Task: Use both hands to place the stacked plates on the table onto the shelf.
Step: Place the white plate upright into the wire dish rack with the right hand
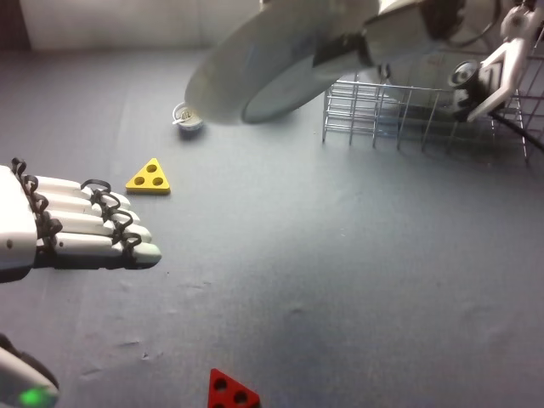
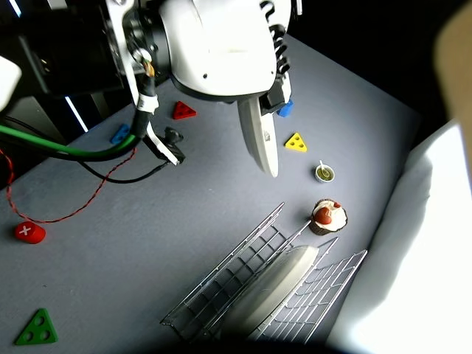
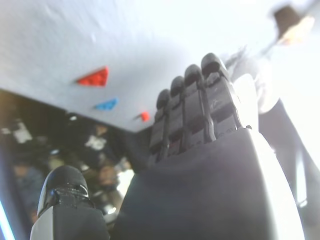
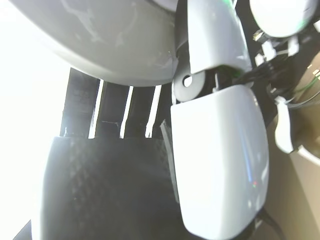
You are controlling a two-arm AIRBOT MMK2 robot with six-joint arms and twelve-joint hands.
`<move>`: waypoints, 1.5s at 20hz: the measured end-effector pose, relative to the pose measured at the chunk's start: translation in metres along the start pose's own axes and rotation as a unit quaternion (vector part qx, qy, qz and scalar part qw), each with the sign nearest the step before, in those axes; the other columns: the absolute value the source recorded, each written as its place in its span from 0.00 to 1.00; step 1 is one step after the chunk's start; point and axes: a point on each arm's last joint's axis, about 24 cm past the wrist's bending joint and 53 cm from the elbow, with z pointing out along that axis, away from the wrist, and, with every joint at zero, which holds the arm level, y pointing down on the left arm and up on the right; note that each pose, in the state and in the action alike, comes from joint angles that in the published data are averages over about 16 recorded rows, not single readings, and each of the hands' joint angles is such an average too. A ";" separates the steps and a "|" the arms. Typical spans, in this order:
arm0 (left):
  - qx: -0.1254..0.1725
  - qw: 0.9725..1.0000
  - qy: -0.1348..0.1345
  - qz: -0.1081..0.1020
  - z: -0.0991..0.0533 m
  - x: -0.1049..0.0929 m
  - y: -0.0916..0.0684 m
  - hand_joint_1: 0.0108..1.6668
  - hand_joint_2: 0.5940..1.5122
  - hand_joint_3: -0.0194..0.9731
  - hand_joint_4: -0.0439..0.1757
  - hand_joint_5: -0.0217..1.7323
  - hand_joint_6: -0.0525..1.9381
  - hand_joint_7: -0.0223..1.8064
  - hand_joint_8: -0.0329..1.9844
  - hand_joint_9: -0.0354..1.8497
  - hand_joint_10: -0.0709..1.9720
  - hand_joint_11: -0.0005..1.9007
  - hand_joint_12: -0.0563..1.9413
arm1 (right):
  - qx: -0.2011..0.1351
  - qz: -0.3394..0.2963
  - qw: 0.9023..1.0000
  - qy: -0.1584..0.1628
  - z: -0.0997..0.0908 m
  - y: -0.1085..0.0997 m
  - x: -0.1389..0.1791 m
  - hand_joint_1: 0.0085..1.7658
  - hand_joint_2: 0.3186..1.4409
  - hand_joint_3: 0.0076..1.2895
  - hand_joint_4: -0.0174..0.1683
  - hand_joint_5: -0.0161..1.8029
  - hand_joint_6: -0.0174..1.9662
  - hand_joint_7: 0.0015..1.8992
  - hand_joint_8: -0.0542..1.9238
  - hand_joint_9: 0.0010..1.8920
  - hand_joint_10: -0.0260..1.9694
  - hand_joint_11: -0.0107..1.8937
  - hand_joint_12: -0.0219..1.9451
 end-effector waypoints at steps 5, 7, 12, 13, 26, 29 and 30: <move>0.017 1.000 -0.001 0.007 0.003 0.001 -0.019 0.05 0.40 0.01 0.20 0.09 0.03 0.10 0.02 0.10 0.04 0.08 0.04 | 0.035 0.055 0.997 -0.037 -0.007 -0.011 -0.034 0.83 0.53 0.01 0.05 0.54 0.44 0.59 0.29 0.63 0.31 0.53 0.69; 0.023 1.000 -0.004 0.003 0.004 0.000 -0.024 0.05 0.40 0.01 0.20 0.09 0.03 0.10 0.02 0.10 0.04 0.08 0.04 | 0.051 0.079 0.994 -0.049 -0.011 -0.017 -0.045 0.83 0.53 0.01 0.05 0.53 0.45 0.59 0.29 0.63 0.31 0.53 0.69; 0.036 0.999 -0.015 -0.011 0.009 -0.002 -0.037 0.05 0.40 0.01 0.20 0.09 0.03 0.09 0.02 0.10 0.04 0.08 0.04 | 0.085 0.131 0.985 -0.072 -0.021 -0.032 -0.068 0.83 0.53 0.00 0.05 0.53 0.46 0.60 0.28 0.63 0.30 0.52 0.69; 0.040 0.999 -0.017 -0.014 0.010 -0.003 -0.040 0.05 0.40 0.01 0.20 0.09 0.03 0.10 0.02 0.10 0.04 0.08 0.04 | 0.090 0.138 0.984 -0.075 -0.022 -0.034 -0.072 0.83 0.53 0.00 0.05 0.52 0.46 0.60 0.28 0.63 0.31 0.53 0.67; 0.080 0.996 -0.031 -0.030 0.021 -0.008 -0.065 0.05 0.41 0.01 0.19 0.09 0.03 0.10 0.02 0.11 0.04 0.09 0.04 | 0.130 0.172 0.972 -0.094 -0.041 -0.059 -0.095 0.83 0.54 0.01 0.05 0.53 0.46 0.62 0.31 0.61 0.37 0.64 0.21; 0.085 0.995 -0.030 -0.034 0.023 -0.006 -0.069 0.05 0.41 0.01 0.19 0.09 0.03 0.10 0.02 0.11 0.04 0.09 0.04 | 0.138 0.175 0.970 -0.098 -0.045 -0.067 -0.098 0.82 0.54 0.01 0.05 0.53 0.45 0.62 0.30 0.61 0.37 0.65 0.22; 0.086 0.995 -0.030 -0.036 0.024 -0.006 -0.070 0.05 0.41 0.01 0.19 0.09 0.03 0.10 0.02 0.11 0.04 0.09 0.04 | 0.140 0.176 0.969 -0.100 -0.046 -0.070 -0.099 0.82 0.54 0.01 0.05 0.53 0.44 0.62 0.30 0.61 0.36 0.64 0.25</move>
